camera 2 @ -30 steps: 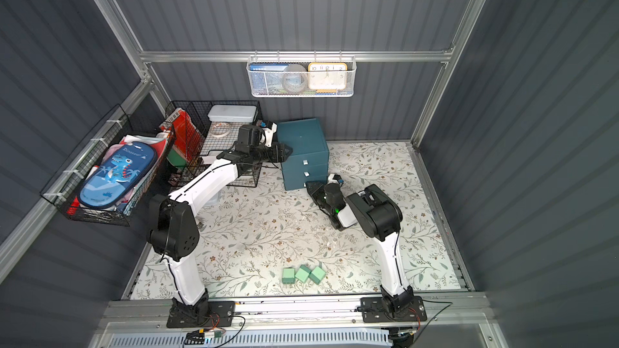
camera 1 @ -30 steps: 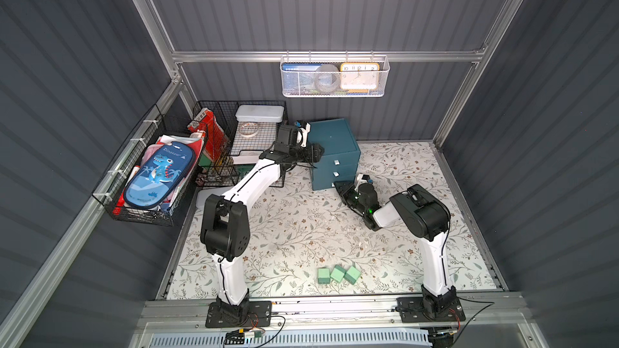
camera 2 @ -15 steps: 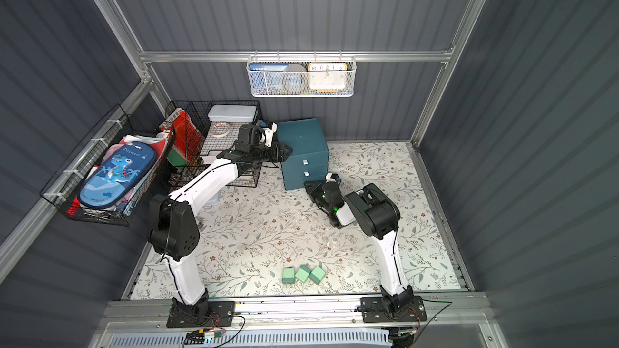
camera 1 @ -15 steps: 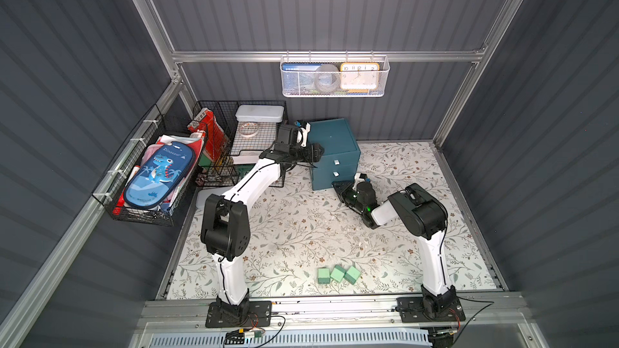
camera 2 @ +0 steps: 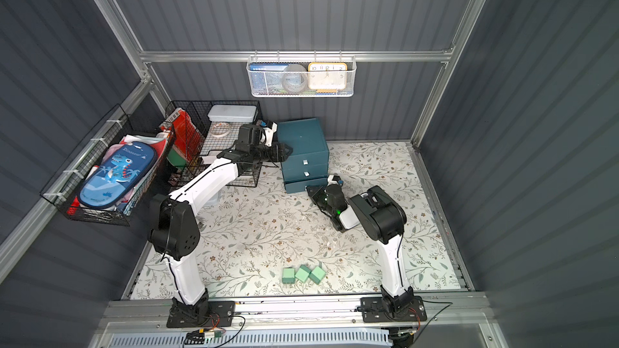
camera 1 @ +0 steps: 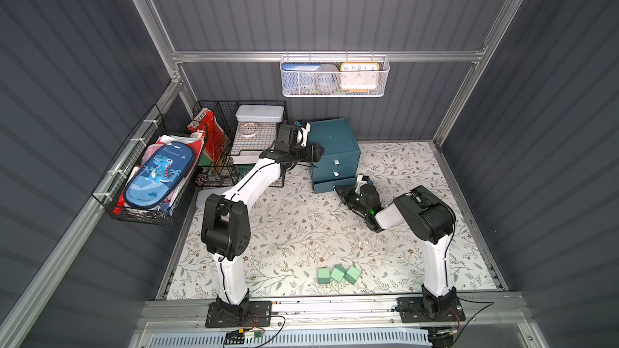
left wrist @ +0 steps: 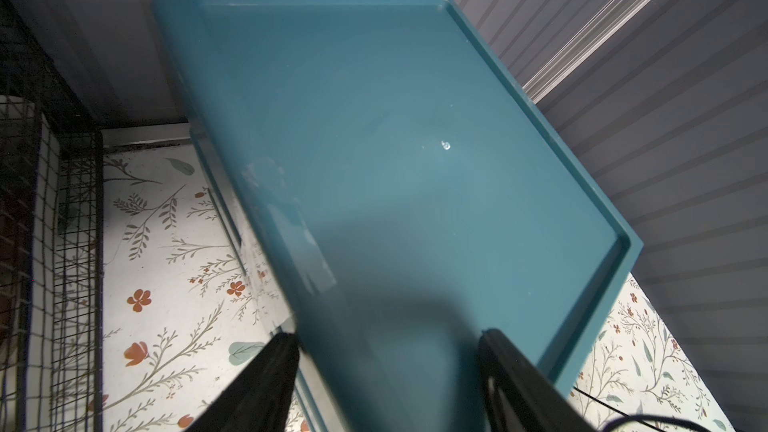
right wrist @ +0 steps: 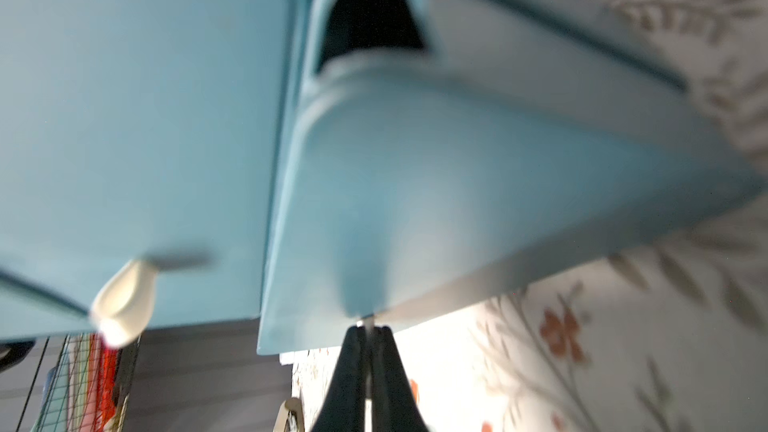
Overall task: Place the plugs into the drawer by color
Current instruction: Open the drawer in the storage box.
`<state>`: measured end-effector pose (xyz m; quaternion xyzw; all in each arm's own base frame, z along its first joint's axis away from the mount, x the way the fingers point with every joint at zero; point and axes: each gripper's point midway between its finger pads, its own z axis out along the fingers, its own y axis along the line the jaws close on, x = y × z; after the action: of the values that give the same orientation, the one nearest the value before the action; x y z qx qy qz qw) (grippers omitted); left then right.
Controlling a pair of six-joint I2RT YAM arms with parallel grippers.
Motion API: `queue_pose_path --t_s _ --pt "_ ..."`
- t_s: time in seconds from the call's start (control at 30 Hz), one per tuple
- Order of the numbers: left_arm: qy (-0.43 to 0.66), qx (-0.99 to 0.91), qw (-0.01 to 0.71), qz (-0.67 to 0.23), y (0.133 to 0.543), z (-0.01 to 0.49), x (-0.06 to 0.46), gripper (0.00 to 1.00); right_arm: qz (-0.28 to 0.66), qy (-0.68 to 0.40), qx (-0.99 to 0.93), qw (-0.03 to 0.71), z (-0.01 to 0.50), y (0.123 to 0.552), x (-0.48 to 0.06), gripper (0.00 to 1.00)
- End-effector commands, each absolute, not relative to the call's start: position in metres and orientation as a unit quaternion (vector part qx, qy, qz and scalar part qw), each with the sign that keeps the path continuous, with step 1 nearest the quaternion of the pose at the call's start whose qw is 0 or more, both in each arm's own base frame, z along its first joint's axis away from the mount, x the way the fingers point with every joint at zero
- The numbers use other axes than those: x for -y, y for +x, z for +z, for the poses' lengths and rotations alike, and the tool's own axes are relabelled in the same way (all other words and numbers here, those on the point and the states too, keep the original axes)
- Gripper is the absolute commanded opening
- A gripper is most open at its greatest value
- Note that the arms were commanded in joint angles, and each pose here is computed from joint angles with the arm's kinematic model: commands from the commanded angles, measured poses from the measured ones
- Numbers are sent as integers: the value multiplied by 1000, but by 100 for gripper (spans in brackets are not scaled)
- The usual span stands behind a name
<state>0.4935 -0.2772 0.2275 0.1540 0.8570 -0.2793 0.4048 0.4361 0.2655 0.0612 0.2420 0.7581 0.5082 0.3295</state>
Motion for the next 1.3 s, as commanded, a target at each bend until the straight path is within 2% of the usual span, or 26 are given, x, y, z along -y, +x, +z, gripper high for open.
queue_pose_path --t_s 0.0,0.5,0.97,1.03,1.17,1.27 --pt "155 -915 294 -230 469 144 266 73 502 215 -773 322 68 416 -266 0" --pt "156 -913 297 -234 469 146 267 73 453 180 -822 294 53 353 -260 0" --pt "154 -912 299 -233 470 146 267 72 438 176 -836 280 42 338 -253 0" --pt "154 -912 299 -234 470 146 267 73 439 173 -837 278 43 337 -254 4" --pt "153 -913 299 -234 470 145 267 73 438 160 -842 271 50 331 -255 20" --pt "151 -911 302 -236 471 147 268 73 424 123 -864 241 57 308 -256 32"
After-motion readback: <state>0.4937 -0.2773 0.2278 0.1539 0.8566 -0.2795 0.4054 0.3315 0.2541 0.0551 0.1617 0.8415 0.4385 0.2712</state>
